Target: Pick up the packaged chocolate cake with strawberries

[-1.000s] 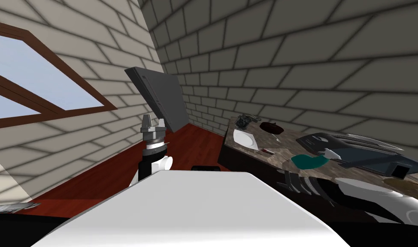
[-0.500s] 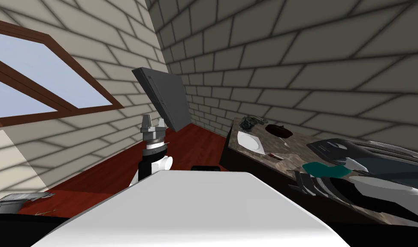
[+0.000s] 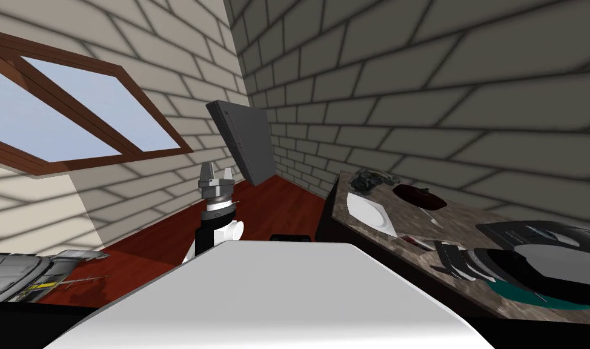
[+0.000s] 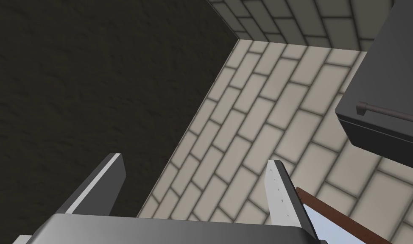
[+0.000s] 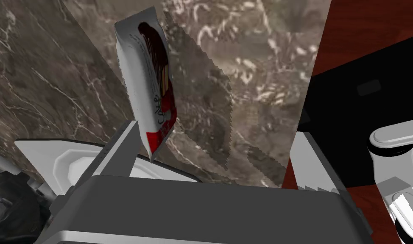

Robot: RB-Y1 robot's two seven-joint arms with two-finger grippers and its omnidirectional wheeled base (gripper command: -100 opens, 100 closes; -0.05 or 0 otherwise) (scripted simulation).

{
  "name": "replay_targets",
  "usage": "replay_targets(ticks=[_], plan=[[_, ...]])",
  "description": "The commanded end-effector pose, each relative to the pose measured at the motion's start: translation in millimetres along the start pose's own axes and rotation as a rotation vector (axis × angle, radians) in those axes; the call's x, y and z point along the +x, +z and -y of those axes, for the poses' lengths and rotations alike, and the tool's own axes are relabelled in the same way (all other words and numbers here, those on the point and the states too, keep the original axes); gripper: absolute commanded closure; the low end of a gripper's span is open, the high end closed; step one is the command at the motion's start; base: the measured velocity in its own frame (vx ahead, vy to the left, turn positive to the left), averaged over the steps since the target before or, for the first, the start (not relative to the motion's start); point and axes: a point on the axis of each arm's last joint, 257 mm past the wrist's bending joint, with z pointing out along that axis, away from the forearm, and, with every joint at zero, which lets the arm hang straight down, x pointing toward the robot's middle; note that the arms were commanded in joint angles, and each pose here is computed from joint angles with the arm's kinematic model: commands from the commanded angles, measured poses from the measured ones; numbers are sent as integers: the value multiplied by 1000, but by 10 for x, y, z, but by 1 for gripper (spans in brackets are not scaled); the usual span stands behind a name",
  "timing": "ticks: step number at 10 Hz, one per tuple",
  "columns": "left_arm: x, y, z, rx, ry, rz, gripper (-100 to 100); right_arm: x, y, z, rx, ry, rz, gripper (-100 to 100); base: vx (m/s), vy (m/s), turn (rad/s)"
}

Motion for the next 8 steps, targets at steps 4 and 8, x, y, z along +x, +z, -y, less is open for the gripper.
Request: replay_targets(ticks=[4,8], plan=[[0,0,0,0,0,0,0,113,-58,65,11,-25,-37,0,66,1,74],[0,1,0,0,0,0,0,-93,46,99,-3,-16,-45,-100,-47,-44,27]])
